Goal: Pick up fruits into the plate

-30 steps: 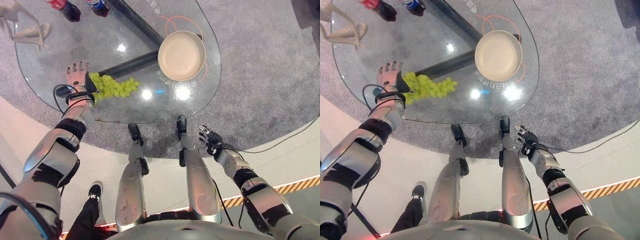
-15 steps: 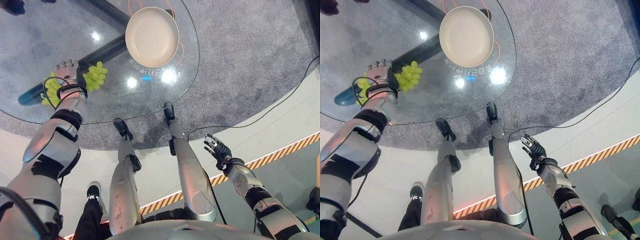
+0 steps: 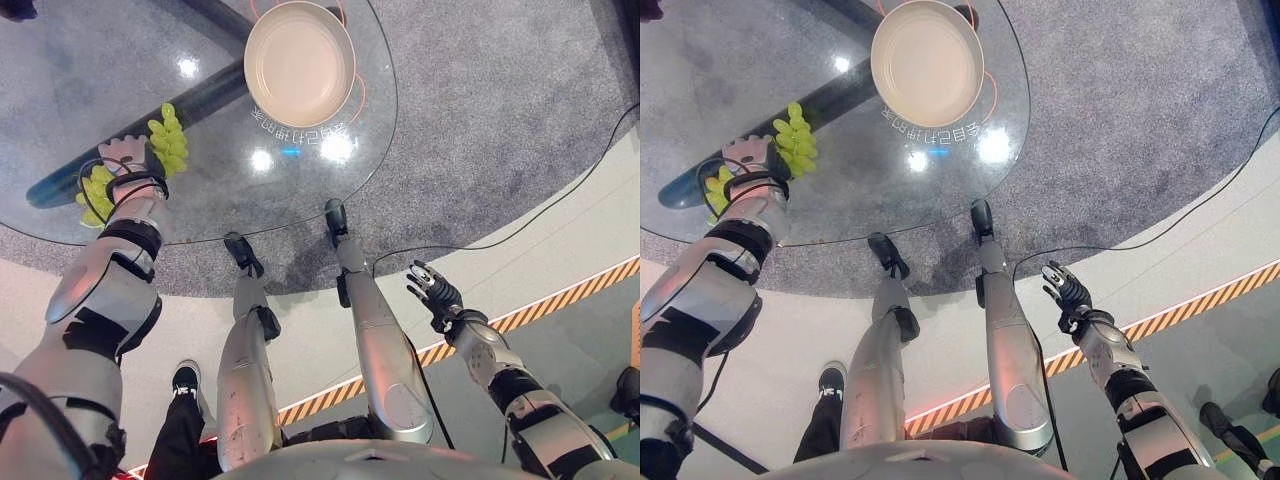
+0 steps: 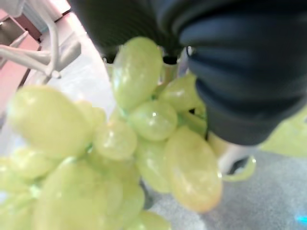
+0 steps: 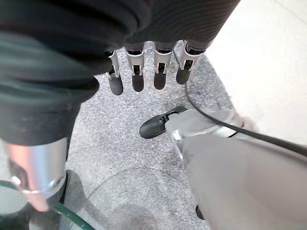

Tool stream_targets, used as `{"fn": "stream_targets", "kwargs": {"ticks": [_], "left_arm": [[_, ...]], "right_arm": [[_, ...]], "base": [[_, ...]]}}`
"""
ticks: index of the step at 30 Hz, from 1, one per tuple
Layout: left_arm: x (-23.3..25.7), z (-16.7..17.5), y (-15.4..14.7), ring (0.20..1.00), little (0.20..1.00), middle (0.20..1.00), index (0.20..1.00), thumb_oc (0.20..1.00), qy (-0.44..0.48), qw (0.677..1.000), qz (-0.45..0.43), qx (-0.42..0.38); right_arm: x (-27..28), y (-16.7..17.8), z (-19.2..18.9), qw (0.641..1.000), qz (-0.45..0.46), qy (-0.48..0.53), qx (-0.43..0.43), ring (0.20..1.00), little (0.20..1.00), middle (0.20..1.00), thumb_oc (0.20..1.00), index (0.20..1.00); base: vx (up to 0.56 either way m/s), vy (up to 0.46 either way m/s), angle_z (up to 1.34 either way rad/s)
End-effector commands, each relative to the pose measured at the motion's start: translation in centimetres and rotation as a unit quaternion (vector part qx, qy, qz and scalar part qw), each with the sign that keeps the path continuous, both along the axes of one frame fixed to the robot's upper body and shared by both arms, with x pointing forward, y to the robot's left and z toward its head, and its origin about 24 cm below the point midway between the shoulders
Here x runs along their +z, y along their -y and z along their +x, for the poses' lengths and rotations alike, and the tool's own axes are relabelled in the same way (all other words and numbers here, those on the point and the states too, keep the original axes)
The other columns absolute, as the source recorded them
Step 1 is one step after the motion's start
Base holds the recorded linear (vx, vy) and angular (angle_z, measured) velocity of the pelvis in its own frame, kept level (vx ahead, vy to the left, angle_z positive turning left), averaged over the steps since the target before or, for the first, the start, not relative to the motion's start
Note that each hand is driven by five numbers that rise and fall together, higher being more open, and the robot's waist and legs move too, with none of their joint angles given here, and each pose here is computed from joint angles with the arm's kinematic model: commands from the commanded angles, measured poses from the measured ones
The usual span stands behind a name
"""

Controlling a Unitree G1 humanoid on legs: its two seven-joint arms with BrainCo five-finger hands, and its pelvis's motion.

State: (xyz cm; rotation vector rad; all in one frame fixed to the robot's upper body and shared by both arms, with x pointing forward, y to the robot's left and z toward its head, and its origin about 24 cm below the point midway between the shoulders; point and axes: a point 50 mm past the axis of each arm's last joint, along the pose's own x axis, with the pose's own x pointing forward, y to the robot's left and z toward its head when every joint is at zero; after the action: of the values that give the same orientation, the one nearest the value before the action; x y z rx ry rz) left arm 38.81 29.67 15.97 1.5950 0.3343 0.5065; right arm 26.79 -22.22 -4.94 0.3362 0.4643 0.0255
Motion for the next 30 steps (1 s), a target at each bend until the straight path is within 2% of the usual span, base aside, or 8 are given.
{"fn": "stream_targets", "kwargs": {"ticks": [1, 7, 12, 15, 21, 30], "left_arm": [[1.1, -0.1, -0.9, 0.200, 0.200, 0.200, 0.200, 0.200, 0.007, 1.000, 0.014, 0.021], [0.7, 0.0, -0.4, 0.200, 0.200, 0.200, 0.200, 0.200, 0.035, 0.999, -0.032, 0.003], [0.6, 0.3, 0.3, 0.200, 0.200, 0.200, 0.200, 0.200, 0.084, 0.989, -0.121, -0.034], [0.4, 0.4, 1.1, 0.200, 0.200, 0.200, 0.200, 0.200, 0.125, 0.967, -0.209, -0.078], [0.2, 0.0, 2.0, 0.200, 0.200, 0.200, 0.200, 0.200, 0.159, 0.926, -0.312, -0.143], [-1.9, -1.5, 2.9, 0.200, 0.200, 0.200, 0.200, 0.200, 0.137, 0.896, -0.371, -0.203]], "right_arm": [[-0.3, -0.5, -0.3, 0.999, 0.030, 0.006, -0.014, 1.000, 1.000, 1.000, 1.000, 1.000], [-0.2, -0.4, -0.3, 1.000, 0.026, 0.008, -0.013, 1.000, 1.000, 1.000, 1.000, 1.000], [-0.4, -0.4, -0.5, 1.000, 0.024, 0.009, -0.015, 1.000, 1.000, 1.000, 1.000, 1.000], [-0.6, -0.1, -0.8, 0.999, 0.021, 0.011, -0.025, 1.000, 1.000, 1.000, 1.000, 1.000], [-0.4, 0.3, -1.0, 0.999, 0.023, 0.026, -0.042, 1.000, 1.000, 1.000, 1.000, 1.000], [0.1, 0.1, -1.6, 0.998, 0.014, 0.056, -0.028, 1.000, 1.000, 1.000, 1.000, 1.000]], "base": [[-0.03, 0.007, 0.02], [-0.03, 0.011, 0.02], [-0.02, 0.003, 0.03], [0.00, 0.000, 0.00], [0.01, 0.005, 0.09], [0.06, -0.001, 0.10]]}}
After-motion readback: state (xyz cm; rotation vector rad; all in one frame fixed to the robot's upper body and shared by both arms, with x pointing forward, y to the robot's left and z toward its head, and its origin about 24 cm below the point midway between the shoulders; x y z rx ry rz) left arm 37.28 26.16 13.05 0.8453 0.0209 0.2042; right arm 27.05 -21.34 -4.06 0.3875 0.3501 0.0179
